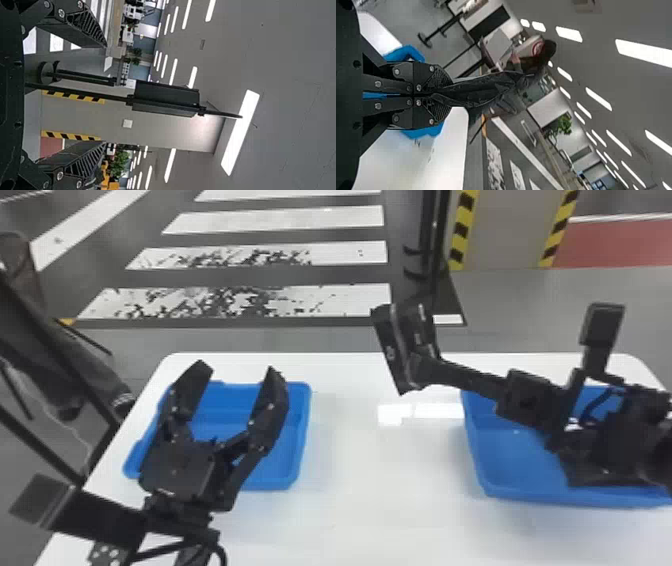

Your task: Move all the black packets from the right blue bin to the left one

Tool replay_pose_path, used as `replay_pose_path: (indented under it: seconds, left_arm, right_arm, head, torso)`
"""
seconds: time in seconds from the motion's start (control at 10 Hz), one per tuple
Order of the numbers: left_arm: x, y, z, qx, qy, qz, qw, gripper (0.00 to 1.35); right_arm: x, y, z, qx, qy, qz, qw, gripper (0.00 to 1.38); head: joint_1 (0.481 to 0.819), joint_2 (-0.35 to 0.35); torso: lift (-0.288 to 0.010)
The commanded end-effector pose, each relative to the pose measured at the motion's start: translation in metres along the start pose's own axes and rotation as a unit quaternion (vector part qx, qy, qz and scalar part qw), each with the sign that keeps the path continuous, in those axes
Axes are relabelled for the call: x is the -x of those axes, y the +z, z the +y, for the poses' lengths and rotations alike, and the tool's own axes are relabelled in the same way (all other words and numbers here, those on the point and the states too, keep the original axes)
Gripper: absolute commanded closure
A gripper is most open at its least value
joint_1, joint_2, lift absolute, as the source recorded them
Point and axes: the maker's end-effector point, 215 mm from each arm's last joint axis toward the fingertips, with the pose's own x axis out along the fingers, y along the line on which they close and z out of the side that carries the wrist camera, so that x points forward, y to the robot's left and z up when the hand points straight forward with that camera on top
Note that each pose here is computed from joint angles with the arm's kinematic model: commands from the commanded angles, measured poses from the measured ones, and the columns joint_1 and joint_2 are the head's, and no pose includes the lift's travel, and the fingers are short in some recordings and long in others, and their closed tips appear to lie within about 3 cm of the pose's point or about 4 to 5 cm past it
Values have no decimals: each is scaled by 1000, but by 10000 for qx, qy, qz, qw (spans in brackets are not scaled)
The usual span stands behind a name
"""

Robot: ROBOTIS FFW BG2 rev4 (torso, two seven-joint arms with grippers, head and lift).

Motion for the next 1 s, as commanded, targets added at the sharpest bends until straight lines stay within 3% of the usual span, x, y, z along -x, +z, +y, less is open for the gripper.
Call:
replay_pose_path:
  seconds: [0.0,0.3,0.5,0.7,0.9]
  left_arm:
    - [-4,0,-3,69,-43,-8,10000,182]
    - [-10,-20,-20,501,-272,294,9979,180]
    - [-12,-35,-33,1266,-488,521,9894,180]
    - [-18,-51,-46,1889,-784,573,9772,180]
    - [-20,-46,-39,2012,-736,413,9759,180]
  right_arm:
    - [-19,-11,21,-325,467,17,9984,1124]
    - [-40,-13,53,-611,1172,47,9912,1124]
    - [-52,-17,72,-607,1456,177,9873,1124]
    - [-61,-36,90,-883,1710,318,9808,1124]
    - [-68,-48,98,-1017,1816,464,9770,1124]
  head:
    - [688,145]
    - [687,191]
    - [690,197]
    - [695,198]
    - [695,210]
  torso:
    - [-140]
    - [-140]
    - [-140]
    - [-140]
    - [-140]
